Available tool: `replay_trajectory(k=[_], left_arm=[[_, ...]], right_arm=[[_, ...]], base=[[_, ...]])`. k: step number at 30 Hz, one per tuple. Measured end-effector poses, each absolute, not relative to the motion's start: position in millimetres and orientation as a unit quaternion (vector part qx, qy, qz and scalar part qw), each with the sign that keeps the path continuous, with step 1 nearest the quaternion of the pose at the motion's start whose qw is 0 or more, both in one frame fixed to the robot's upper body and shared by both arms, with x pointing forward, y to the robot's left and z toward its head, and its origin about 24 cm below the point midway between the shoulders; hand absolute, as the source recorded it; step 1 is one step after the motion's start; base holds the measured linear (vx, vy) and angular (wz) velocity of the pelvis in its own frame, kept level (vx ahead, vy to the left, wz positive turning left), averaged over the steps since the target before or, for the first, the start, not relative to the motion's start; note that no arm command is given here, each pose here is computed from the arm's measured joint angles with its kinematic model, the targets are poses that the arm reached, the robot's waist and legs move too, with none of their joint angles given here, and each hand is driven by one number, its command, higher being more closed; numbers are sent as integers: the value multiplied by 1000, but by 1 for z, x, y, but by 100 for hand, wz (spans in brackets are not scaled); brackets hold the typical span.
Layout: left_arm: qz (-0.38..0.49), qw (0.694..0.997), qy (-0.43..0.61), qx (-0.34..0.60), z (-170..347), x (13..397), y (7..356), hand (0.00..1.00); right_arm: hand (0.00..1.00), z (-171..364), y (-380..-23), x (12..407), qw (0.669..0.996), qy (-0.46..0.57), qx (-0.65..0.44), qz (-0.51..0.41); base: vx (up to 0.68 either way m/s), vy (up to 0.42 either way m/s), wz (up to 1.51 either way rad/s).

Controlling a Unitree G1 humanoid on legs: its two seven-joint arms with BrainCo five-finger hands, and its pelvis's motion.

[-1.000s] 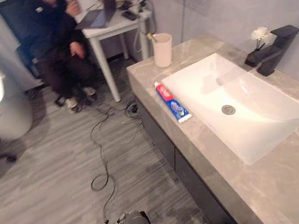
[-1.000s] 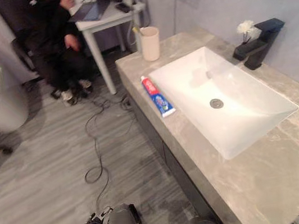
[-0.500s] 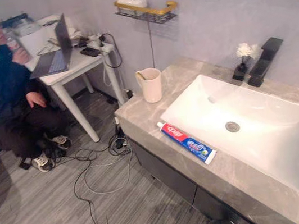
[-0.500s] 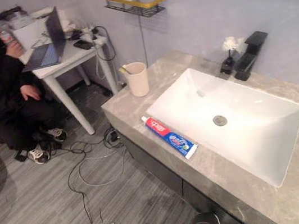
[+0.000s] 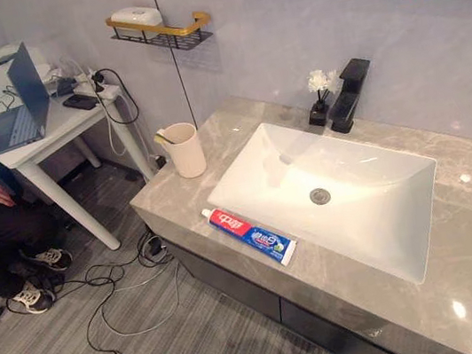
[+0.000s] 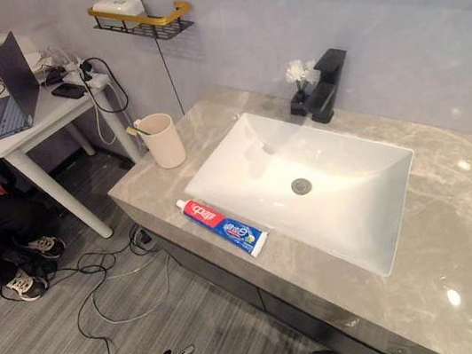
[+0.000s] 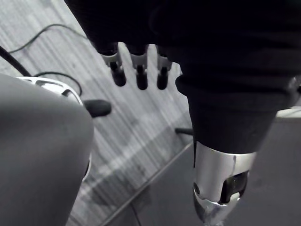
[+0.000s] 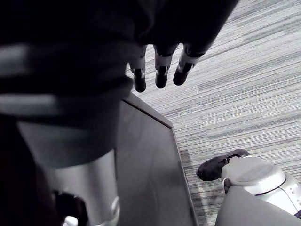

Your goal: Organize washtable

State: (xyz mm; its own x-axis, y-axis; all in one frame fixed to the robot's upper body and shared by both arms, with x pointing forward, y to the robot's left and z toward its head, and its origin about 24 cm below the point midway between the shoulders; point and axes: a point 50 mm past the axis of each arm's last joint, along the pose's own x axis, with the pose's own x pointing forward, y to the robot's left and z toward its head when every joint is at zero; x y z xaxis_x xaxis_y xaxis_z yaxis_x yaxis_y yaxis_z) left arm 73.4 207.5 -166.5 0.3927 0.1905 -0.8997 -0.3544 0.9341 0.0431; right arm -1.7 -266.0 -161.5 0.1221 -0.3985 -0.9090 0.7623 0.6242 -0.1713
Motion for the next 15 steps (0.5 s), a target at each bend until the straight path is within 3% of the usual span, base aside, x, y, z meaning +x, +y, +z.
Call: replay_trajectory(k=[15], left_arm=[[181, 823, 532, -85, -167, 67, 212, 0]], right_arm=[[0, -162, -263, -6, 724, 535, 171, -400]], base=[[5, -7, 4]])
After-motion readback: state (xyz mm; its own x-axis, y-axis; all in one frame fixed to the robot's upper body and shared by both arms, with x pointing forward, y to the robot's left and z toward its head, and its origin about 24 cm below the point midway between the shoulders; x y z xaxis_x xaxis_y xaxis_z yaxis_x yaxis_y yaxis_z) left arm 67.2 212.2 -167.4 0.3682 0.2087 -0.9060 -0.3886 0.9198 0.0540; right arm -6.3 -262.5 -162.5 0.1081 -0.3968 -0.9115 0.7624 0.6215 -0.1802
